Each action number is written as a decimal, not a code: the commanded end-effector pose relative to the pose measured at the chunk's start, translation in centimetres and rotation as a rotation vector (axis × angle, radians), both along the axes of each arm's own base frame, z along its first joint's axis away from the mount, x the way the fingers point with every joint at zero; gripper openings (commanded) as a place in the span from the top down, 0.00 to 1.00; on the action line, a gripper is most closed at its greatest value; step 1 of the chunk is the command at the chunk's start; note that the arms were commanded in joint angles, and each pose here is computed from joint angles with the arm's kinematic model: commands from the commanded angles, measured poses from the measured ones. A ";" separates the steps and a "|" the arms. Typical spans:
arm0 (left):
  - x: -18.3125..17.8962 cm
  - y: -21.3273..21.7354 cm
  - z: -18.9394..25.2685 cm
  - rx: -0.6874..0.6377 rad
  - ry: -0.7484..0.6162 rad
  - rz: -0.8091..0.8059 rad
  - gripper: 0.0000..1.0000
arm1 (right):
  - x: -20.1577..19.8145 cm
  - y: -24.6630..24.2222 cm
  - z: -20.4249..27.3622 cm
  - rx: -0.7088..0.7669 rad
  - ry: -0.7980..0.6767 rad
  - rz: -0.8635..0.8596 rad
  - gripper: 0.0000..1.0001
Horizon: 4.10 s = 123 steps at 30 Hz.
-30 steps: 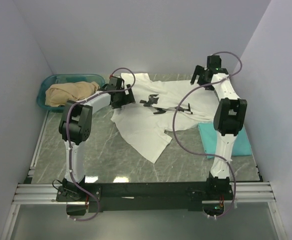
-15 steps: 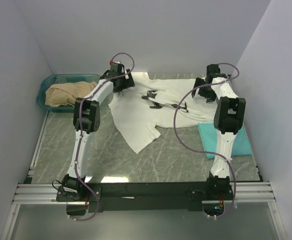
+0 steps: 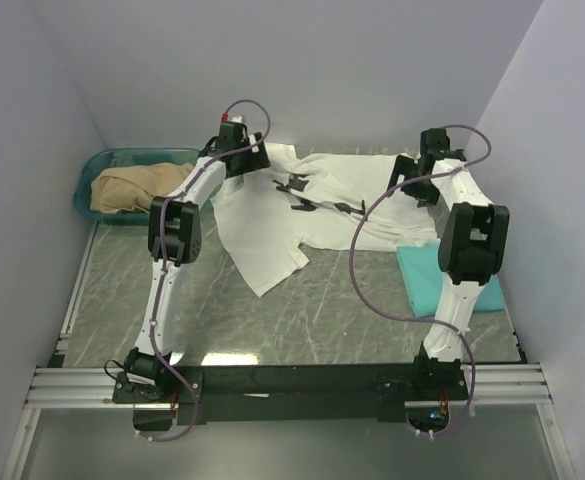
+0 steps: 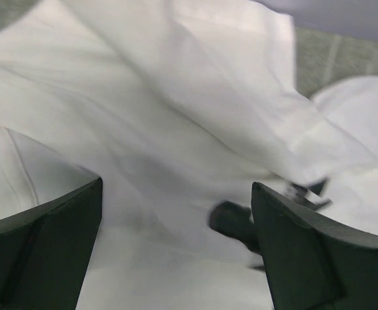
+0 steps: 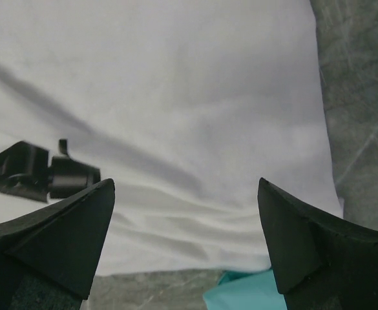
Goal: Fold and stack the t-shirts
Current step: Flatten the tshirt out
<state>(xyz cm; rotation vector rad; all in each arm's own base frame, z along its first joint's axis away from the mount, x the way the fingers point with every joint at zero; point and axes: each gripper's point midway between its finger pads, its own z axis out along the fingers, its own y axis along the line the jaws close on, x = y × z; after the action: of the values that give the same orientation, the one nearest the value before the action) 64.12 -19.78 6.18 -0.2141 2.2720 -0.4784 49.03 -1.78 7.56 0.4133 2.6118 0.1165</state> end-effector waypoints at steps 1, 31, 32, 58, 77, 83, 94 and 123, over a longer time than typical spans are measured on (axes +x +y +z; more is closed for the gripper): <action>-2.0 -4.1 14.2 -0.017 -0.234 -0.093 0.01 | 0.1 -0.2 5.1 -0.004 -0.138 -0.015 0.03; -39.7 -3.4 -2.1 0.095 0.316 -0.046 0.08 | -9.0 -2.7 6.0 0.072 -0.194 -0.199 0.02; -39.5 -3.7 -2.0 0.091 0.314 -0.043 0.10 | -9.0 -2.8 6.2 0.069 -0.200 -0.198 0.02; -23.6 1.7 7.0 0.221 0.051 0.278 0.99 | -9.5 3.6 3.1 -0.120 -0.048 0.131 0.02; -21.1 8.6 14.6 0.163 -0.066 0.451 0.99 | -10.0 12.6 -3.0 -0.051 0.066 0.304 0.03; -23.6 11.8 14.2 0.174 -0.052 0.540 0.99 | -10.9 13.8 -4.2 -0.054 0.092 0.324 0.03; -26.5 14.5 15.2 0.173 -0.076 0.628 0.99 | -15.7 19.6 -5.1 -0.029 0.118 0.476 0.03; -25.8 13.0 13.5 0.138 -0.058 0.562 0.99 | -12.2 2.1 -2.1 -0.178 0.098 0.051 0.13</action>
<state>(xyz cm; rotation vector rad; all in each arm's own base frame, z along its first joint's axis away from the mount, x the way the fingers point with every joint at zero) 37.70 -6.66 18.99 -0.7305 2.0896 -0.0047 36.88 1.58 5.64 0.2736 2.7012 -0.0748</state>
